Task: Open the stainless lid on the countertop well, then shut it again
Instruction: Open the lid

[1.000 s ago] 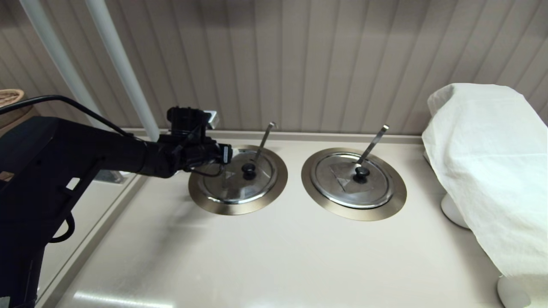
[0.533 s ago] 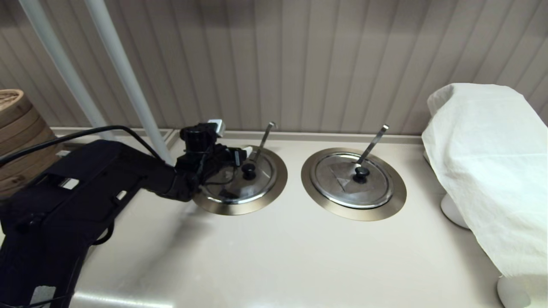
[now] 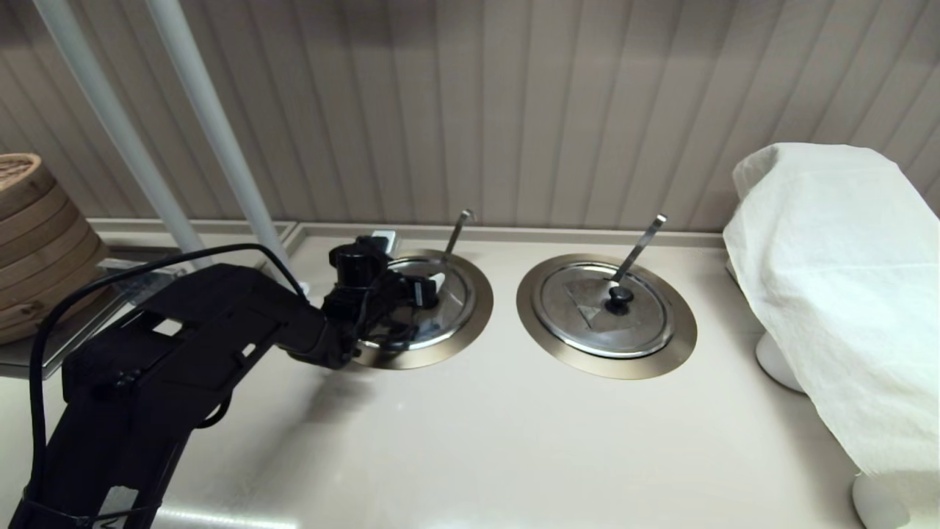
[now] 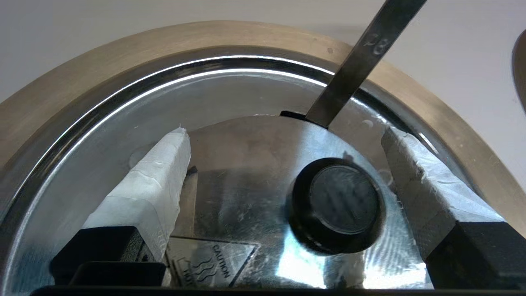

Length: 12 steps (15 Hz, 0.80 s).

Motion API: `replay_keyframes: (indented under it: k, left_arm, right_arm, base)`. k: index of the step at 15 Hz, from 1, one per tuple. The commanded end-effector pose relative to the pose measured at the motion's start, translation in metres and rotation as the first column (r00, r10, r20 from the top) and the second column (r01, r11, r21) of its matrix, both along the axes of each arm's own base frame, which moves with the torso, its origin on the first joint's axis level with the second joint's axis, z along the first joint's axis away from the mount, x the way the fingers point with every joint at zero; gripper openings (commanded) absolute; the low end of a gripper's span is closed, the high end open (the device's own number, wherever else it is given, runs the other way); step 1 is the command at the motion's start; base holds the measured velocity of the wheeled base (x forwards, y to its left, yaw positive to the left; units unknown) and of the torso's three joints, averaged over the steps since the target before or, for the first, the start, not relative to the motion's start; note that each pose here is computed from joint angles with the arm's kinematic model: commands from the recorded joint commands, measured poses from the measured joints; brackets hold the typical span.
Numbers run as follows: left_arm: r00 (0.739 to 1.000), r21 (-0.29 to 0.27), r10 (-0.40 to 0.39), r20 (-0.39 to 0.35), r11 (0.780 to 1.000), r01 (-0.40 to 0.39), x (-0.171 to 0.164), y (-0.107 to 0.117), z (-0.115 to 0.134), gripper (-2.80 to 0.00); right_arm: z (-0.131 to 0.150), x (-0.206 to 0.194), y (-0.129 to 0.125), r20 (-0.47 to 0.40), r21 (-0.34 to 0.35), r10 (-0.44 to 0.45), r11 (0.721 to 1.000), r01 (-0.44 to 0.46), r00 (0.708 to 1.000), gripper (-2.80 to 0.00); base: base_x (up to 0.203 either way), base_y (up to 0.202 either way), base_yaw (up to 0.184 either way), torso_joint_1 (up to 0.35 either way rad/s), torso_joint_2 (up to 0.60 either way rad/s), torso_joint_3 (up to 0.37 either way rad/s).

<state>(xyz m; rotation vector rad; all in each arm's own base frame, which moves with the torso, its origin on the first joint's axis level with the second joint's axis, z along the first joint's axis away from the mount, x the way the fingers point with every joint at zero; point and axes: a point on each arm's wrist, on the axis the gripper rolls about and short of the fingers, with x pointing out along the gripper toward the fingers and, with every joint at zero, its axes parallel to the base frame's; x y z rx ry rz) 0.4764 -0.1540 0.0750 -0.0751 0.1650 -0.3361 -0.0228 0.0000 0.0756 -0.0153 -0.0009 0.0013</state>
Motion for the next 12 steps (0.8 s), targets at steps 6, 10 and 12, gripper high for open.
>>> replay_keyframes:
  k: [6,10,12]
  left_arm:
    - [1.000,0.004,-0.001,-0.005,1.000,0.001,-0.008,-0.001,-0.008,0.00]
    - [1.000,0.029,-0.001,0.020,1.000,0.001,-0.008,0.000,-0.014,0.00]
    - [1.000,0.029,-0.001,0.019,1.000,0.001,-0.008,0.000,-0.014,0.00]
  right_arm:
    - [0.000,0.000,0.000,-0.001,0.000,0.000,1.000,0.000,1.000,-2.80]
    - [0.000,0.000,0.000,-0.001,0.000,0.000,1.000,0.000,1.000,-2.80]
    - [0.000,0.000,0.000,0.001,0.000,0.000,1.000,0.000,1.000,-2.80]
  base:
    - [0.000,0.000,0.000,0.000,0.00,0.000]
    - [0.000,0.000,0.000,0.000,0.00,0.000]
    - [0.000,0.000,0.000,0.000,0.00,0.000]
